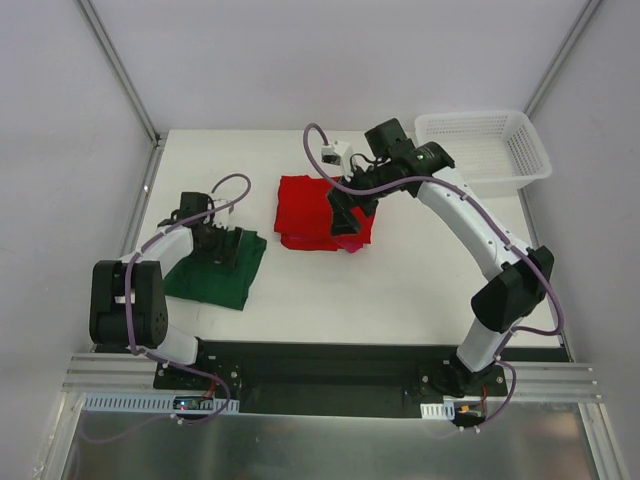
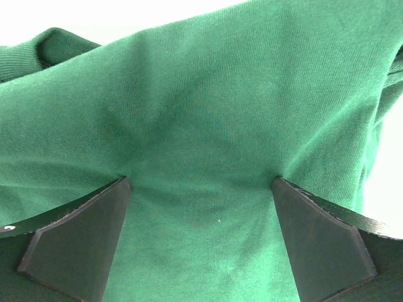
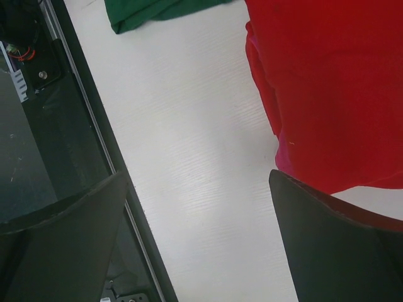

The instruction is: Fold and stack the t-shirts

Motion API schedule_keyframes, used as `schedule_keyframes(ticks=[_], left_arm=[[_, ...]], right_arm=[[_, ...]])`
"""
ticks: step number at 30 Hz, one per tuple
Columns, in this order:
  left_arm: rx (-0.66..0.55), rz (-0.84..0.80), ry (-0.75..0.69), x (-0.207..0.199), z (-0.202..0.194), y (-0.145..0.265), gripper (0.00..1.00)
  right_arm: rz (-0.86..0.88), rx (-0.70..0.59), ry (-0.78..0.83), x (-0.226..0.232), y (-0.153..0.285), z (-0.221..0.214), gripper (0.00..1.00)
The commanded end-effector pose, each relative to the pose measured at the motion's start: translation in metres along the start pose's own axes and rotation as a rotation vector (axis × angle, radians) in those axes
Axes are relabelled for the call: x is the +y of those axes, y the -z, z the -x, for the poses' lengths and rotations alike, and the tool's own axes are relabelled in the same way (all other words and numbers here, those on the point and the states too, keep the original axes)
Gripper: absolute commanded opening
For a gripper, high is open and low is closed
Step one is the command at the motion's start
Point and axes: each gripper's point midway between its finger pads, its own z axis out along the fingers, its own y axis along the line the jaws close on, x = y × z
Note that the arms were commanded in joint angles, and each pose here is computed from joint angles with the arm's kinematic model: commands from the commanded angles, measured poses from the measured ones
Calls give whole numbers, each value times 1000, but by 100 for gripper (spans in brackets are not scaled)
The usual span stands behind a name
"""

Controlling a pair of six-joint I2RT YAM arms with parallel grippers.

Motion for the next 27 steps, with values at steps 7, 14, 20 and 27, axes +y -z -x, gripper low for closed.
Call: schedule_keyframes(ticks=[7,14,20,27], left_arm=[[115,-26,40,-33,-19,15,99],[226,-11,93,-36,-15,11,99],[305,-31,112,-55,-20,-1,99],[360,-73,103,-94,-34,-6,99]], right_arm=[[5,-79,28,7,18,28,100],[-6,-90,34,4,19,32,100],[-12,-93,29,3,20,32,100],[-23,-88,17,-1,20,29,100]])
